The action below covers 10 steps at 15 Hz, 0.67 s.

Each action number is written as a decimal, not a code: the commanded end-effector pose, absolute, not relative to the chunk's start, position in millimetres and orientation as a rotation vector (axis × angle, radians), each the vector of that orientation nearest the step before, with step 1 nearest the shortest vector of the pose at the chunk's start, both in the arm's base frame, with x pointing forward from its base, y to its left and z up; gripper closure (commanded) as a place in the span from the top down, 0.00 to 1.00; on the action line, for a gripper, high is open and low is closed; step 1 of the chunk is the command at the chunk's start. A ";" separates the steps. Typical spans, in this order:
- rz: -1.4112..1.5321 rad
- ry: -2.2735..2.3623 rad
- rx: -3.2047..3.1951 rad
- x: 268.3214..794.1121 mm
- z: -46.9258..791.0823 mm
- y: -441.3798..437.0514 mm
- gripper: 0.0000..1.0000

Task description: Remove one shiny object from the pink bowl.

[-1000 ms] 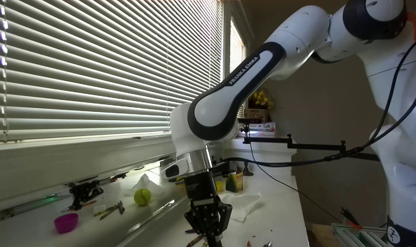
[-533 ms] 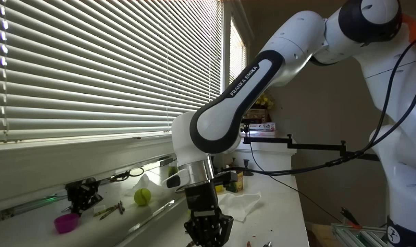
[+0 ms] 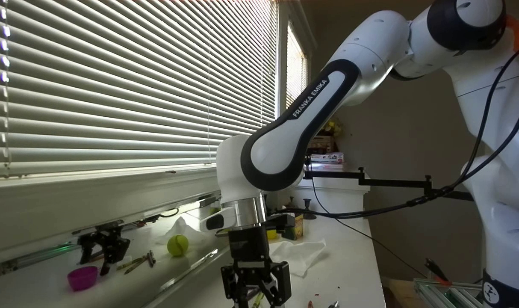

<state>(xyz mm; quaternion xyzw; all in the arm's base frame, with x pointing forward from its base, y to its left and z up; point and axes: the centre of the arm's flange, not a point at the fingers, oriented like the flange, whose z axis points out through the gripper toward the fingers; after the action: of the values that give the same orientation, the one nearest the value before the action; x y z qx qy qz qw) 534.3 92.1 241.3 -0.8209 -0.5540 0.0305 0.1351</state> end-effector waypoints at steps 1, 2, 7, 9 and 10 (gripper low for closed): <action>0.075 -1.645 -2.415 521.3 263.2 91.6 1.00; 0.079 -1.610 -2.454 520.8 270.0 91.7 1.00; 0.099 -1.275 -2.682 517.0 302.7 100.9 1.00; 0.049 -1.170 -2.792 517.9 320.5 104.9 1.00; 0.030 -1.126 -2.842 518.6 330.2 105.1 1.00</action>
<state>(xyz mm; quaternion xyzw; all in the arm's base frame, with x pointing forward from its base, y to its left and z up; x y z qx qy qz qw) 531.1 99.6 299.3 -0.9030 -0.4201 0.0171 0.0881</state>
